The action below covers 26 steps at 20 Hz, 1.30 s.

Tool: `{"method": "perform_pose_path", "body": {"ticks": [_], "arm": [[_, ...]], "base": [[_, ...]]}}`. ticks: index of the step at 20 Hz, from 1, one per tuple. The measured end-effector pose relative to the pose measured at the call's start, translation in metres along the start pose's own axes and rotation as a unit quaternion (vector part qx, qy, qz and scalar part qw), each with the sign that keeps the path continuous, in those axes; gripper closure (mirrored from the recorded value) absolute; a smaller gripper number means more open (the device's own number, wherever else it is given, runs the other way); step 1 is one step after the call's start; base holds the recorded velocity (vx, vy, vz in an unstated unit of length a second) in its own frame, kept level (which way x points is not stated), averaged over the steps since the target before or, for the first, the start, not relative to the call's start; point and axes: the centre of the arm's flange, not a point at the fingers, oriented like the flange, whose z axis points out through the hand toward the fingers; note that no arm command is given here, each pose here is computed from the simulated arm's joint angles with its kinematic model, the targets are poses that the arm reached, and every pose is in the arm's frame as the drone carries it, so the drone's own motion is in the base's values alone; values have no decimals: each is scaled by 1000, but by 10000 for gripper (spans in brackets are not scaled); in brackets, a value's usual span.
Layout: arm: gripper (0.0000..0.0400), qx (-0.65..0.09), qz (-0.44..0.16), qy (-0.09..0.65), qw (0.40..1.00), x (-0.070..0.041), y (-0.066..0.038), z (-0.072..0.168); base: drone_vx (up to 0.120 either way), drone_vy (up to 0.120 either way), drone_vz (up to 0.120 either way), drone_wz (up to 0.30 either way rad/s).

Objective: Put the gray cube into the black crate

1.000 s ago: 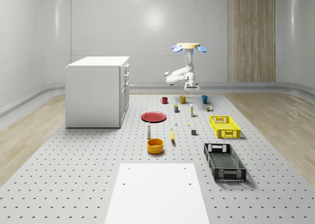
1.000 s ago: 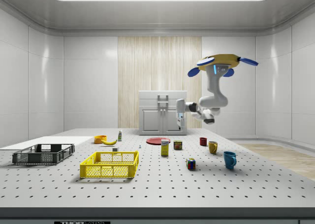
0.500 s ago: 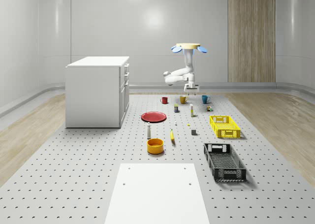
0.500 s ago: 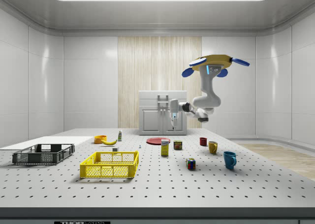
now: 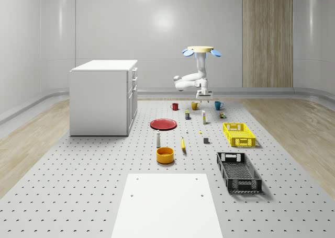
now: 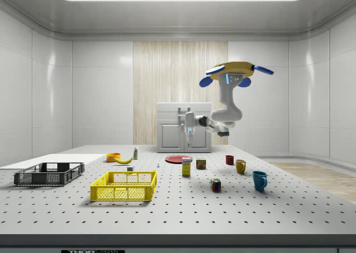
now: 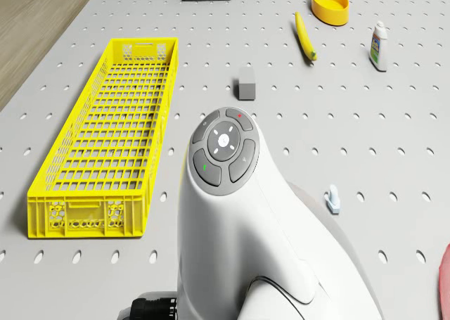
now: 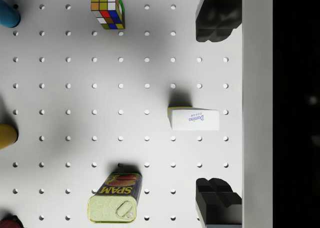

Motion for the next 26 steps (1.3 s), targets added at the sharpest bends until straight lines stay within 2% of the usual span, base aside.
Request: {"method": "perform_pose_path", "body": {"ticks": [19, 22, 26], "arm": [[0, 0, 0, 0, 1000, 0, 0, 0], [0, 0, 0, 0, 1000, 0, 0, 0], [0, 0, 0, 0, 1000, 0, 0, 0]], "base": [[120, 0, 0, 0], [120, 0, -120, 0], [120, 0, -10, 0]]}}
